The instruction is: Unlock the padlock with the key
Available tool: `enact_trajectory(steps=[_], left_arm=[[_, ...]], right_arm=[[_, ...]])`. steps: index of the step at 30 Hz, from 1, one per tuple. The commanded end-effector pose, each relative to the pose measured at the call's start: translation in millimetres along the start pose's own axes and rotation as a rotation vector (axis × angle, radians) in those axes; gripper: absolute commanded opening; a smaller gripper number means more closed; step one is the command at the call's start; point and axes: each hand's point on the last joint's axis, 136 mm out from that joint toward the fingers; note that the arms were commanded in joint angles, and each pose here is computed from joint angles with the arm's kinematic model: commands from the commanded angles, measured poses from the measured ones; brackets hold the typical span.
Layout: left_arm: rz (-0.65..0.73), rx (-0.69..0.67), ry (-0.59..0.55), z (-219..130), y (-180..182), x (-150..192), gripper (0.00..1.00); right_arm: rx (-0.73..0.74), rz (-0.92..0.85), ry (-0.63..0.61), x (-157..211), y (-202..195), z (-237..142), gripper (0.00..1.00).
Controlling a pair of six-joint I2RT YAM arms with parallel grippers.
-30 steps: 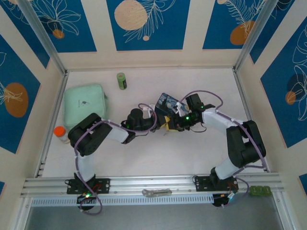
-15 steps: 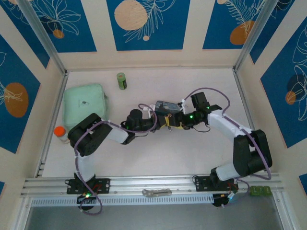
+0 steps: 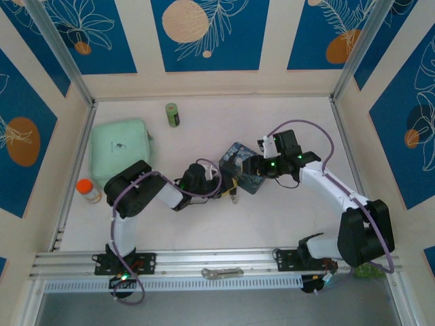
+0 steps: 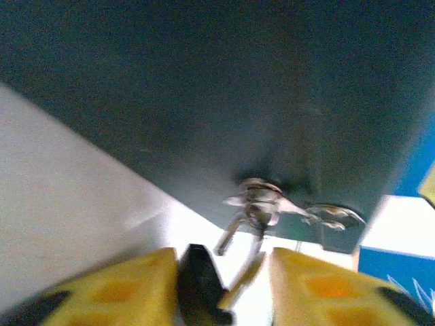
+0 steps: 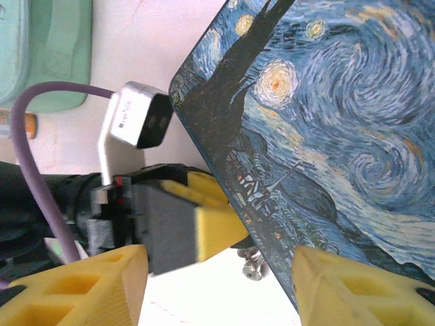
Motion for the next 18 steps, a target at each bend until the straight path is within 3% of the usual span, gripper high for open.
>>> enact_trajectory(steps=[1,9,18], left_arm=[[0.006,-0.035,-0.023,-7.7,8.8,2.6,0.65],[0.013,-0.065,-0.152,-53.2,5.8,-14.6,0.86],[0.042,-0.162,-0.321,-103.1,3.8,-61.1,0.94]], right_arm=[[0.093,-0.038,-0.02,2.2,-0.7,-5.8,0.58],[0.226,-0.144,-0.003,12.2,19.8,-4.3,0.57],[0.45,-0.191,0.147,51.9,26.7,29.1,0.48]])
Point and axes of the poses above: each hand's point on the last joint's axis, 136 mm out from that joint toward the fingers, its own z axis out along the fingers, its own y axis along the line the jaws close on, x = y × z, and after that the axes turned 10 degrees about -z, right-handed
